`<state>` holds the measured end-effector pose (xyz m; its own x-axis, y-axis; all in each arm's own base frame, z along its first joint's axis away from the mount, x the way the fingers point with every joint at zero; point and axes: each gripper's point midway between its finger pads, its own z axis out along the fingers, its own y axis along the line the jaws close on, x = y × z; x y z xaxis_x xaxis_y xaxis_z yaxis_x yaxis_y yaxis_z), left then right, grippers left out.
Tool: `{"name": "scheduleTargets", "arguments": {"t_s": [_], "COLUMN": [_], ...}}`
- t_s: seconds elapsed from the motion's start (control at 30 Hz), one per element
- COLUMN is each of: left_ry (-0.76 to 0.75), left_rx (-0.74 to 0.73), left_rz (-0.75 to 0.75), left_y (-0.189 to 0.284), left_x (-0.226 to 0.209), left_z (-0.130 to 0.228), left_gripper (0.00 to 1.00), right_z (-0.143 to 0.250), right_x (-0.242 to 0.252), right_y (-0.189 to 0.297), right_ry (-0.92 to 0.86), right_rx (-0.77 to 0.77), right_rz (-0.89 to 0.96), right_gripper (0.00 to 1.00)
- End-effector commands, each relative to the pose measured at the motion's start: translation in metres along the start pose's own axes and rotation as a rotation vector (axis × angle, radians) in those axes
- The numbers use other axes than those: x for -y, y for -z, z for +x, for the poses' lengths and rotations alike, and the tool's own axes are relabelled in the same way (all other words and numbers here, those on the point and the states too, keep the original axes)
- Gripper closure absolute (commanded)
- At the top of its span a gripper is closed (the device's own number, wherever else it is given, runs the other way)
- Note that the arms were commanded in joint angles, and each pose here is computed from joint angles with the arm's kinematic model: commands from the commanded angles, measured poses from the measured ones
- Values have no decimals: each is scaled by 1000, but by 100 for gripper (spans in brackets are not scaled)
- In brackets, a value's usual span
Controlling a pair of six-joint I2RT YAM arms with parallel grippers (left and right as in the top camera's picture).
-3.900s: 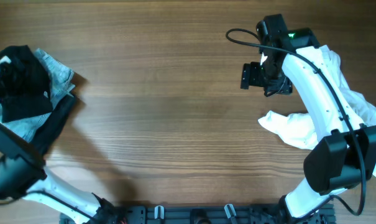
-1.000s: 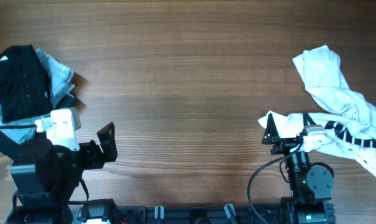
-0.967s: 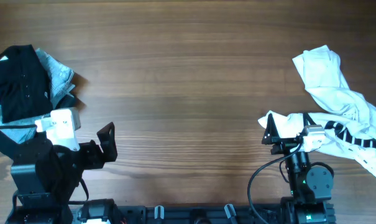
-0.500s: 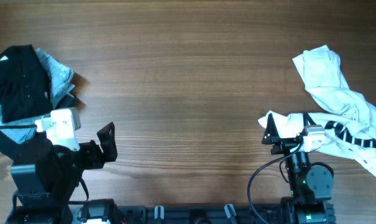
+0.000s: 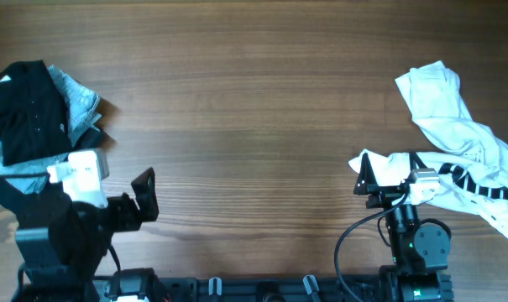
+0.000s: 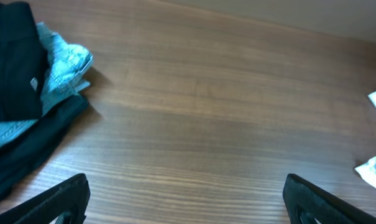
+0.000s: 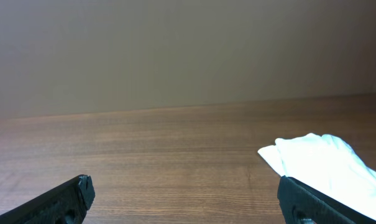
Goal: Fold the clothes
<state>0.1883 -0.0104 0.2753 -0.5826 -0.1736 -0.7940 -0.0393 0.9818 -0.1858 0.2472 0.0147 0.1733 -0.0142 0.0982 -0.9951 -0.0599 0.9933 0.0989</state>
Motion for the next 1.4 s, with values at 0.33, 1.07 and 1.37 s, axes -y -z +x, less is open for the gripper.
{"name": "scheduleTargets", "arguments": {"t_s": [0.33, 1.07, 1.37], "left_ry": [-43, -71, -71], "left_rx": [440, 543, 543], "left_rz": [69, 126, 126], "left_y": [-79, -113, -113], "left_x": [-16, -12, -12], "left_z": [45, 59, 59], "left_gripper": [0, 0, 0], "right_z": [-4, -4, -4], "right_x": [2, 2, 2], "right_y": [1, 1, 1], "right_ry": [19, 19, 19], "right_rx": [17, 17, 17], "right_rz": [10, 10, 10], "right_gripper": [0, 0, 0]}}
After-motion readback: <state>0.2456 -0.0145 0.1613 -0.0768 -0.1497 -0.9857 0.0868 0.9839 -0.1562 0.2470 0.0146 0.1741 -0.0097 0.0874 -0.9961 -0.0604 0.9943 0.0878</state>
